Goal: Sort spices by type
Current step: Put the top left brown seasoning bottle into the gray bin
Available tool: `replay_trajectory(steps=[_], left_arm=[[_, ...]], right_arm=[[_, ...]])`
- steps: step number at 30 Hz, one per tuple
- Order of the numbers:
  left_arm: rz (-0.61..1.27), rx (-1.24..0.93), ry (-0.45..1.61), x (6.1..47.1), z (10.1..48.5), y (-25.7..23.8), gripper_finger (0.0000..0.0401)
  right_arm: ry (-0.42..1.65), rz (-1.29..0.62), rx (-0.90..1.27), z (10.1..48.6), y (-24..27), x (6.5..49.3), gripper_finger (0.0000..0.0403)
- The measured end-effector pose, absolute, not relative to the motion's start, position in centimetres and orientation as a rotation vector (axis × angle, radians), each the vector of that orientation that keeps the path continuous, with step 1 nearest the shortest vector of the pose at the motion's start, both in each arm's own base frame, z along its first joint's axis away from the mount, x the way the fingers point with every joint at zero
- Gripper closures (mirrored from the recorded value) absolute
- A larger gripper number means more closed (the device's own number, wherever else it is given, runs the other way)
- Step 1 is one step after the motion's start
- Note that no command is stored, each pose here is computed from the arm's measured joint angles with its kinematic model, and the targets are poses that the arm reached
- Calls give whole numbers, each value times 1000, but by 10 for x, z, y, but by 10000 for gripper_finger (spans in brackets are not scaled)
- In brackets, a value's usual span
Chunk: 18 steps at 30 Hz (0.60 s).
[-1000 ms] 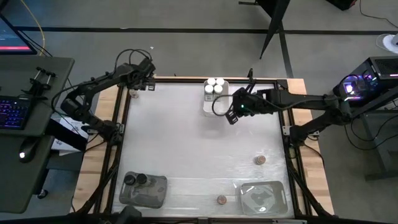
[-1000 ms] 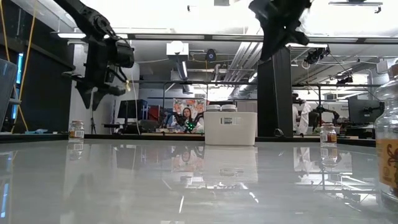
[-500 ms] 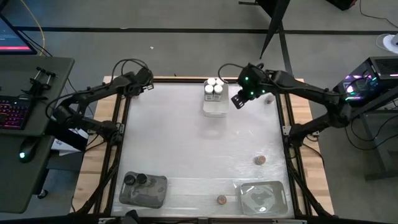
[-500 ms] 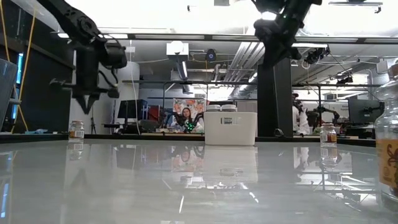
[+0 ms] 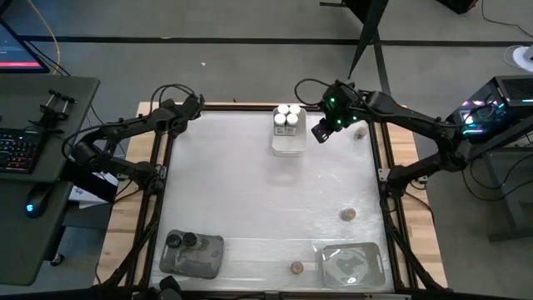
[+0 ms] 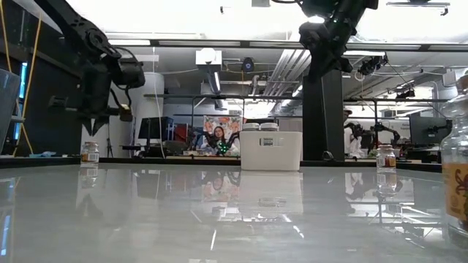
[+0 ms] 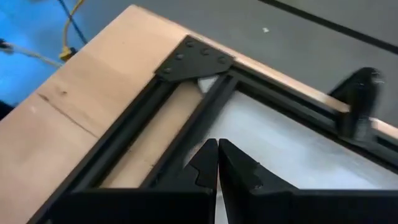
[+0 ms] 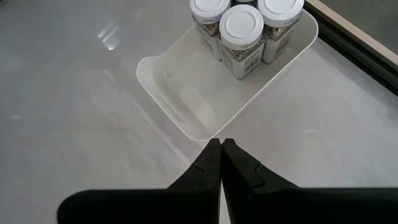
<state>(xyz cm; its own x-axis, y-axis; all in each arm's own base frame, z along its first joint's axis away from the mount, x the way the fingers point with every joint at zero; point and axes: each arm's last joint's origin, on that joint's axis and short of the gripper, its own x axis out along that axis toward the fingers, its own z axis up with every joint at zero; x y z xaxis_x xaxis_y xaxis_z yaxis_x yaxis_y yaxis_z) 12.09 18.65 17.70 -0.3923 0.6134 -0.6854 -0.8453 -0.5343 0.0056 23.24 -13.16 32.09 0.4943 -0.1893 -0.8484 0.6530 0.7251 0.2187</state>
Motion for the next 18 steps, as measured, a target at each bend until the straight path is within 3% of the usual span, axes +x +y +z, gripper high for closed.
replay_trajectory(steps=[18], left_arm=[[1949, -803, 530, 127, 161, 195, 401]], right_arm=[[914, -526, 610, 321, -131, 233, 403]])
